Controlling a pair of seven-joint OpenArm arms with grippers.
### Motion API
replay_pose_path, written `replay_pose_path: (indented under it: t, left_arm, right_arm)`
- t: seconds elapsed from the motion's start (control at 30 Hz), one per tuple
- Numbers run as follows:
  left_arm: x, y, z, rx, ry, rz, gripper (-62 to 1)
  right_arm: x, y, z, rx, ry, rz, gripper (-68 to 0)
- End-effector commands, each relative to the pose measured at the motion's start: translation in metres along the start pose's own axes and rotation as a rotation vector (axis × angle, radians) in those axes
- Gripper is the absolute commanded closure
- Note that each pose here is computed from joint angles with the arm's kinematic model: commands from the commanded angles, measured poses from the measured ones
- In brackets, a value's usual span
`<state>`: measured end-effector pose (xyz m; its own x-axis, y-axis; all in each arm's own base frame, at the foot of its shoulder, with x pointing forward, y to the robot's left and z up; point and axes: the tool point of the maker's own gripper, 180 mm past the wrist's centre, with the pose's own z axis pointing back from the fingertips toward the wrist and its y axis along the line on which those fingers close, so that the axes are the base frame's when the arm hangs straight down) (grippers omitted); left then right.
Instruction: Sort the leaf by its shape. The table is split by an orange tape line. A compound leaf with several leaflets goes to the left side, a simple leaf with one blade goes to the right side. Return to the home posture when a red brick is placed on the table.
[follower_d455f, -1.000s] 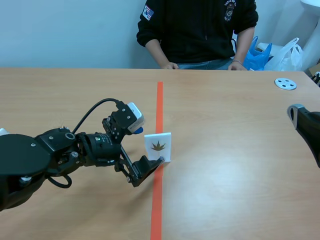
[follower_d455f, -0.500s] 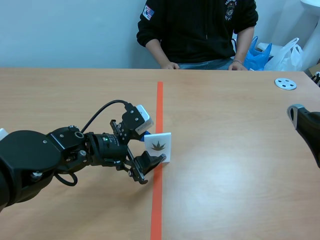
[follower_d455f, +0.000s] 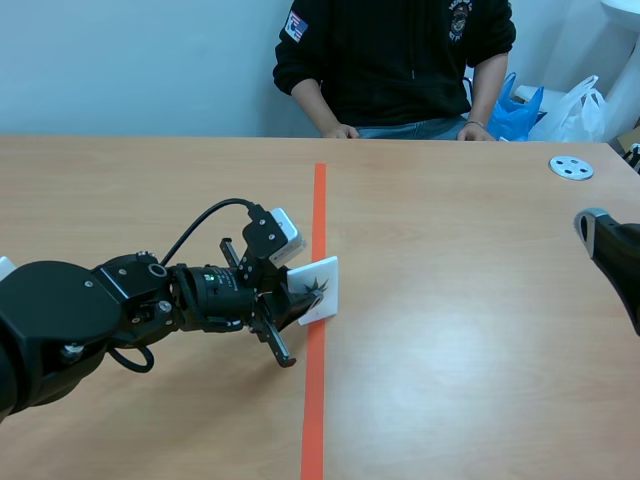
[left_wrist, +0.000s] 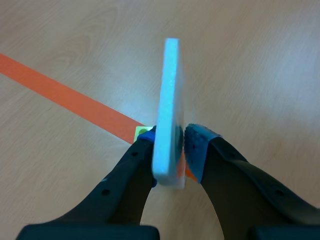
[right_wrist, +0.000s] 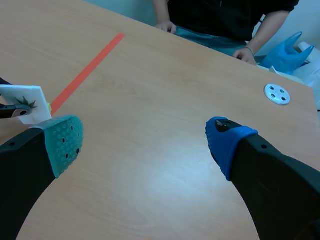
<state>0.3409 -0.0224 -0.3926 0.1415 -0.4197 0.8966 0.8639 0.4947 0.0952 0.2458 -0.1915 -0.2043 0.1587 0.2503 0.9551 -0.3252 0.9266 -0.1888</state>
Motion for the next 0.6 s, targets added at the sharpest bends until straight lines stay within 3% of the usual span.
replay_pose_path:
  t: [0.0,0.33,0.43,0.57]
  left_arm:
    - [0.016,0.005,-0.002,0.006,-0.045,-0.01,-11.3]
    - [0.017,0.008,0.005,0.006,-0.053,-0.013,-11.2]
    - [0.02,0.022,0.021,0.041,-0.078,0.015,-11.2]
    - [0.021,0.055,0.057,0.138,-0.123,0.069,-4.7]
  right_arm:
    - [0.01,-0.006,-0.001,-0.012,-0.035,0.013,-50.0]
    - [0.01,-0.006,-0.001,-0.012,-0.035,0.013,-50.0]
    - [0.01,-0.006,-0.001,-0.012,-0.036,0.013,-50.0]
    - [0.01,-0.006,-0.001,-0.012,-0.036,0.013,-50.0]
